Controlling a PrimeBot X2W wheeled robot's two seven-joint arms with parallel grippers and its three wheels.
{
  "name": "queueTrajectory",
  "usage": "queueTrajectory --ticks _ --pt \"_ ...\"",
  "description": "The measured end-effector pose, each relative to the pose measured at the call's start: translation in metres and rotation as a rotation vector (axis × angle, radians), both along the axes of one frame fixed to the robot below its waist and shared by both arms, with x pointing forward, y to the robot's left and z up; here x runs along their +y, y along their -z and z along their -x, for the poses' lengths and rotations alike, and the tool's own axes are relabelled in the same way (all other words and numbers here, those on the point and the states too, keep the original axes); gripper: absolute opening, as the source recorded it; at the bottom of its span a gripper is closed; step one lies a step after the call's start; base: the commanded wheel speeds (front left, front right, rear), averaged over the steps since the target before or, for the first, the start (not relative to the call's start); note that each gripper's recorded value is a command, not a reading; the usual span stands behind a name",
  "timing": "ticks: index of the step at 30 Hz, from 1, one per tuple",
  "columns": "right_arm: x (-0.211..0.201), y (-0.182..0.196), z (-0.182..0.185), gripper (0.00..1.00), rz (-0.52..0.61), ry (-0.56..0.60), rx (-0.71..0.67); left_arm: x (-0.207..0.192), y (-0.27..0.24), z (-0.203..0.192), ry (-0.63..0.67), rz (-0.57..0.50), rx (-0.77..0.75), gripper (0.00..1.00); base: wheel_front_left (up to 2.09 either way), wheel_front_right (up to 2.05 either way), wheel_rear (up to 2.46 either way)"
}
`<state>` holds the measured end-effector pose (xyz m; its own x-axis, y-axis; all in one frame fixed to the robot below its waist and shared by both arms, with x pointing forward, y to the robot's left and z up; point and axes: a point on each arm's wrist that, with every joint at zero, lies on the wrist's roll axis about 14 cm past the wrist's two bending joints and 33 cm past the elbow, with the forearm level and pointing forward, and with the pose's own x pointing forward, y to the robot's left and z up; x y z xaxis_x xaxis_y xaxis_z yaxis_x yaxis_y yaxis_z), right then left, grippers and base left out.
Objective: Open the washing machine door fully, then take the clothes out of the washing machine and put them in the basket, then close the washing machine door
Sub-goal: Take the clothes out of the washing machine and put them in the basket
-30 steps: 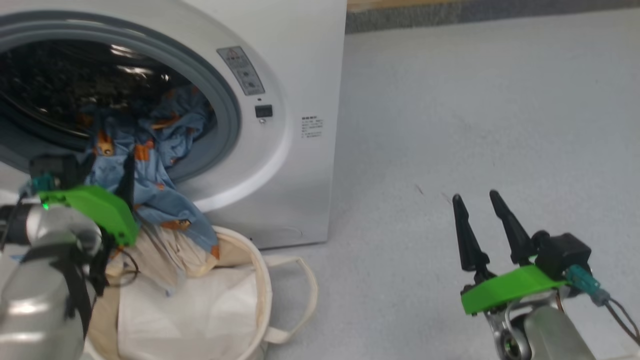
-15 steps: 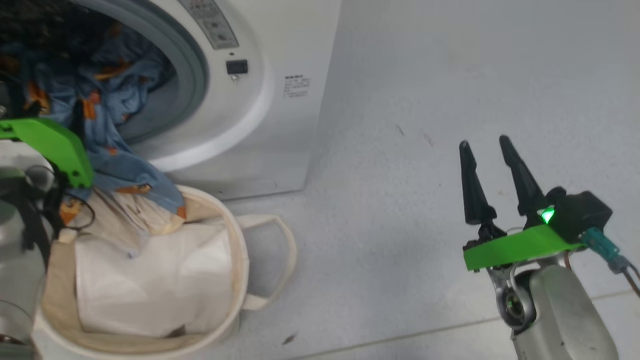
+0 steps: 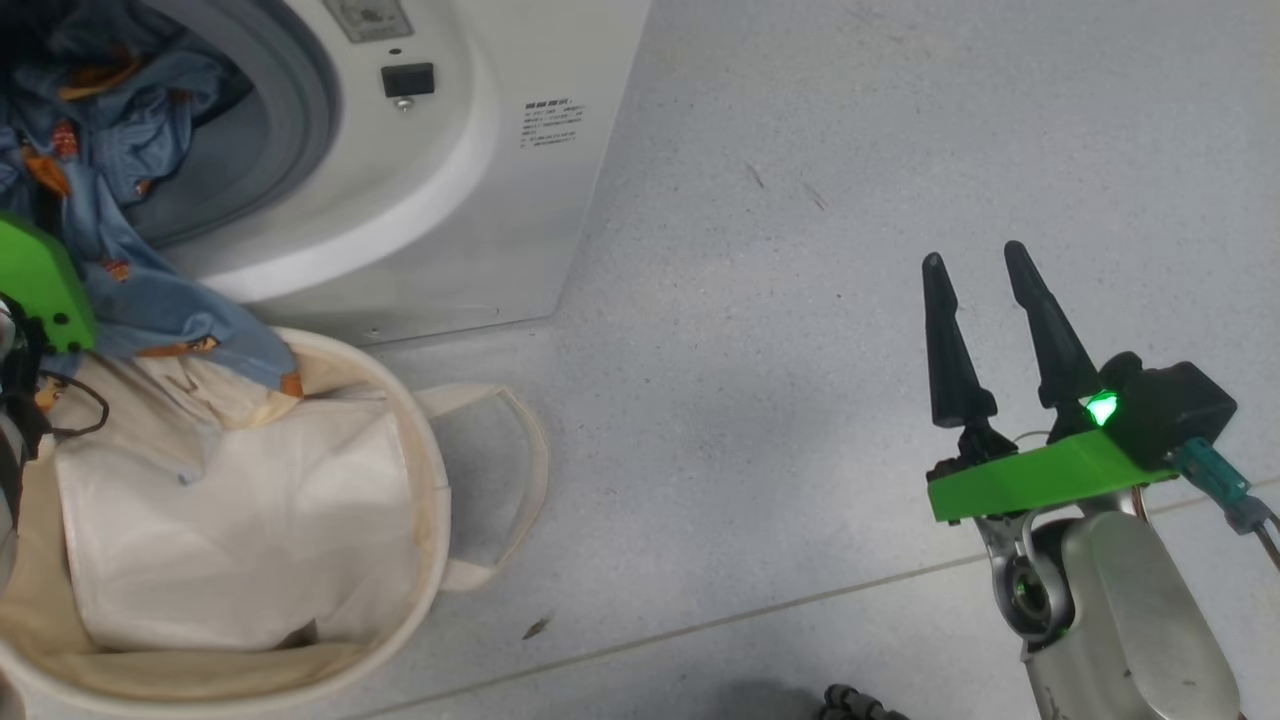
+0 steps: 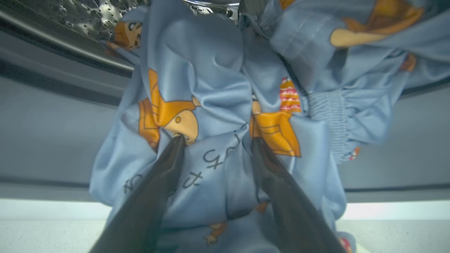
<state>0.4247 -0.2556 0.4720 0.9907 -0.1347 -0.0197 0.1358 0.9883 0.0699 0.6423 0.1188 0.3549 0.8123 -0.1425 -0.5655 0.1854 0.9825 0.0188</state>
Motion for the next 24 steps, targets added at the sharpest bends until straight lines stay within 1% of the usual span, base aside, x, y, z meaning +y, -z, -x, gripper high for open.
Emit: queueTrajectory --ticks 3,4,5,10,14,18,22,24 --pt "-0.001 0.004 -0.001 1.00 0.001 0.002 0.010 0.001 0.009 0.001 -0.008 -0.007 0.023 1.00 0.00 0.00 0.00" --pt "-0.001 0.005 -0.001 1.00 0.002 0.002 0.012 0.001 0.011 0.001 -0.010 -0.006 0.032 0.79 0.00 0.00 0.00" --pt "-0.001 0.005 -0.001 1.00 0.002 0.002 0.014 0.001 0.013 0.002 -0.008 -0.006 0.040 0.00 0.00 0.00 0.00" --pt "0.000 0.006 -0.002 1.00 0.001 0.001 0.016 0.003 0.014 0.001 -0.015 0.000 0.036 0.00 0.00 0.00 0.00" --pt "0.001 0.004 -0.003 1.00 -0.002 -0.002 0.007 0.005 0.004 0.000 -0.031 0.021 -0.009 0.00 0.00 0.00 0.00" --pt "0.003 -0.001 -0.005 1.00 -0.007 -0.008 -0.010 0.001 -0.010 0.000 -0.050 0.096 -0.055 0.00 0.00 0.00 0.00" --pt "0.008 -0.007 -0.005 1.00 -0.017 -0.020 -0.028 -0.003 -0.028 0.005 -0.042 0.122 -0.124 0.00 0.00 0.00 0.00" --pt "0.010 -0.011 -0.005 1.00 -0.023 -0.027 -0.038 -0.003 -0.038 0.009 -0.049 0.151 -0.163 0.00 0.00 0.00 0.00"
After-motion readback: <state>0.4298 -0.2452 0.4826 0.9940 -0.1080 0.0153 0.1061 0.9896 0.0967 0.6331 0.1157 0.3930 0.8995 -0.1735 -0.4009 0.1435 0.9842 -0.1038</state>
